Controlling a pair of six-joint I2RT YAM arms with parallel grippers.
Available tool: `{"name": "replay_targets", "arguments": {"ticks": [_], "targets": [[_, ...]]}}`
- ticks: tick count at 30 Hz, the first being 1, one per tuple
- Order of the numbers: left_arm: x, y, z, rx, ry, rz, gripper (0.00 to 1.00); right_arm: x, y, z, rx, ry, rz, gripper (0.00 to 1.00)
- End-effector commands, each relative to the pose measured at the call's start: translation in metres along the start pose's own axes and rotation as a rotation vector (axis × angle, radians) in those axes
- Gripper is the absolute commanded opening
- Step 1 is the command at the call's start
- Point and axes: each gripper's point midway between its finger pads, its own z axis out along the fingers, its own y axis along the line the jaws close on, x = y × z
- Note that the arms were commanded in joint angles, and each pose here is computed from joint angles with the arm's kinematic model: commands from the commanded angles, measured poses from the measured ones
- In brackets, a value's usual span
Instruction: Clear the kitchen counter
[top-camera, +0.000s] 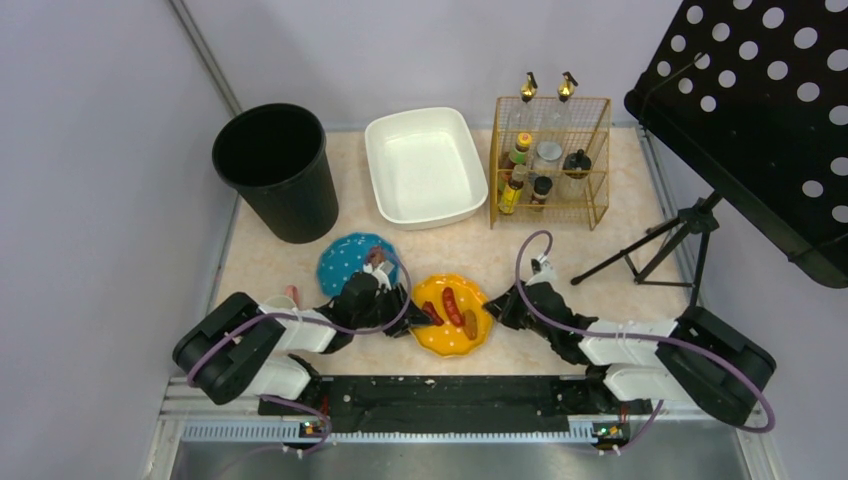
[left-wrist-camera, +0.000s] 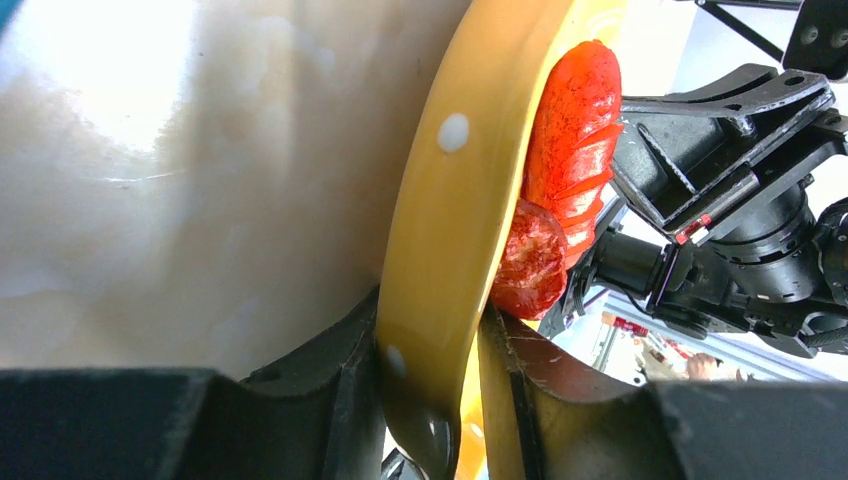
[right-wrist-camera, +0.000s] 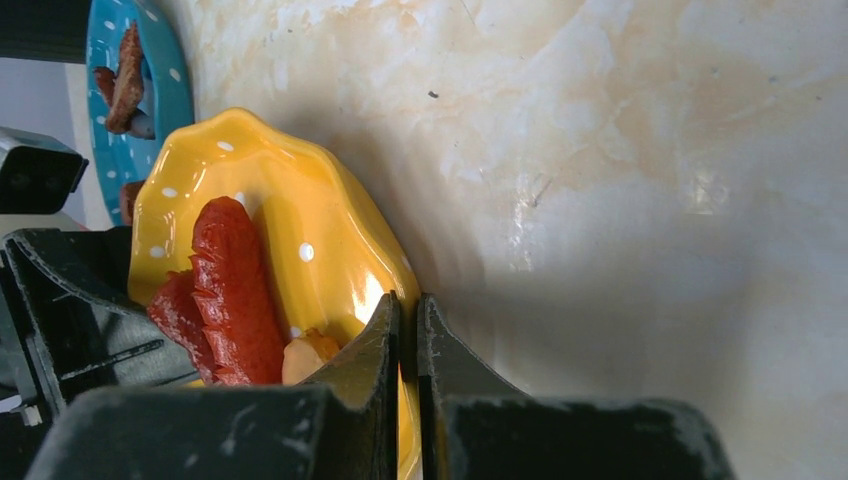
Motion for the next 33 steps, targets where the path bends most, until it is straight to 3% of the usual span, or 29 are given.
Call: {"name": "replay_targets", "arguments": {"ticks": [1,15,33], "targets": [[0.013,0.061,-0.004,-0.247,0.017,0.008,0.00,0.055,-0.052,-0.030,0.189,0.257,-0.094,0.00],[-0.006,-0.016,-0.013,-0.023,-0.032,0.079,0.00,0.008,0.000,-0.045,0.126,0.157,-0.182,0.00],[-0.014,-0.102,-0.037,0.266,-0.032,0.061,0.00,-0.039,0.070,-0.064,0.025,0.085,-0.292,0.00]]}}
